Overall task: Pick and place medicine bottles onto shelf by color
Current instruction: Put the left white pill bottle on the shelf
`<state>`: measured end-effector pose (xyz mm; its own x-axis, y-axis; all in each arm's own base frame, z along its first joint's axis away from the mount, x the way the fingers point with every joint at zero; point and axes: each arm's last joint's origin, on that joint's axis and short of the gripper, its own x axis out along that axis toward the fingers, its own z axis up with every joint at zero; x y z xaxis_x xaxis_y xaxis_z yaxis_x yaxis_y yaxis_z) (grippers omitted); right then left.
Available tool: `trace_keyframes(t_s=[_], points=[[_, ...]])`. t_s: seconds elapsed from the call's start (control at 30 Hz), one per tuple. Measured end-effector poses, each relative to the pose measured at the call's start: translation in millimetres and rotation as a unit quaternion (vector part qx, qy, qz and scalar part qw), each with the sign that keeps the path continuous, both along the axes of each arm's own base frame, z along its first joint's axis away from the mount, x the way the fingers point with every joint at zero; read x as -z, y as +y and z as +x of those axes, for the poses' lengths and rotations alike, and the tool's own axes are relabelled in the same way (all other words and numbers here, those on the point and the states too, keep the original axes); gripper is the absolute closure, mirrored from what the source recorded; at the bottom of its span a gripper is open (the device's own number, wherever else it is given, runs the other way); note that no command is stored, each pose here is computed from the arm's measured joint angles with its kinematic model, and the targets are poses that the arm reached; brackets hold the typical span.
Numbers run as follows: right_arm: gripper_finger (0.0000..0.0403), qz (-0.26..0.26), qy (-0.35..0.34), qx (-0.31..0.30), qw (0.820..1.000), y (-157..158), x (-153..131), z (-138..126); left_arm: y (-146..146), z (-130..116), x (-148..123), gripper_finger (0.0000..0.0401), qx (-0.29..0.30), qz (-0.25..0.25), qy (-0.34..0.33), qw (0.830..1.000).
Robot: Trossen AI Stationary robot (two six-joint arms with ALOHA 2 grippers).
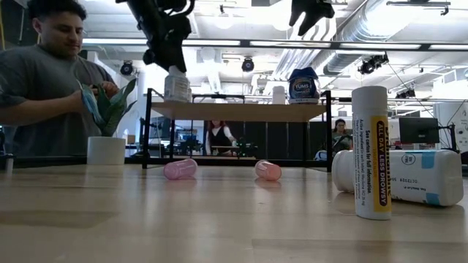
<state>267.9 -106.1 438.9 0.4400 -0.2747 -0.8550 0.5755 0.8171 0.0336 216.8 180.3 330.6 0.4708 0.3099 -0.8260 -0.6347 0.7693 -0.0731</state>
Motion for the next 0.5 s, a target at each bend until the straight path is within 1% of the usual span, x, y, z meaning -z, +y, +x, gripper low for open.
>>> trace_keyframes(t_s=[0.1,0.27,0.5], points=[[0.0160,0.002,-0.002,0.005,1.000,0.0,0.0,0.0,3.4,3.7,3.7,0.0229,0.008,0.004,0.006,1.000],[0.0160,0.008,-0.005,0.015,1.000,0.0,0.0,0.1,5.6,4.7,5.0,0.0229,-0.001,0.020,0.019,1.000],[0.0160,0.014,-0.009,0.027,1.000,0.0,-0.1,0.1,6.3,4.4,5.0,0.0229,0.014,0.040,0.034,0.999]])
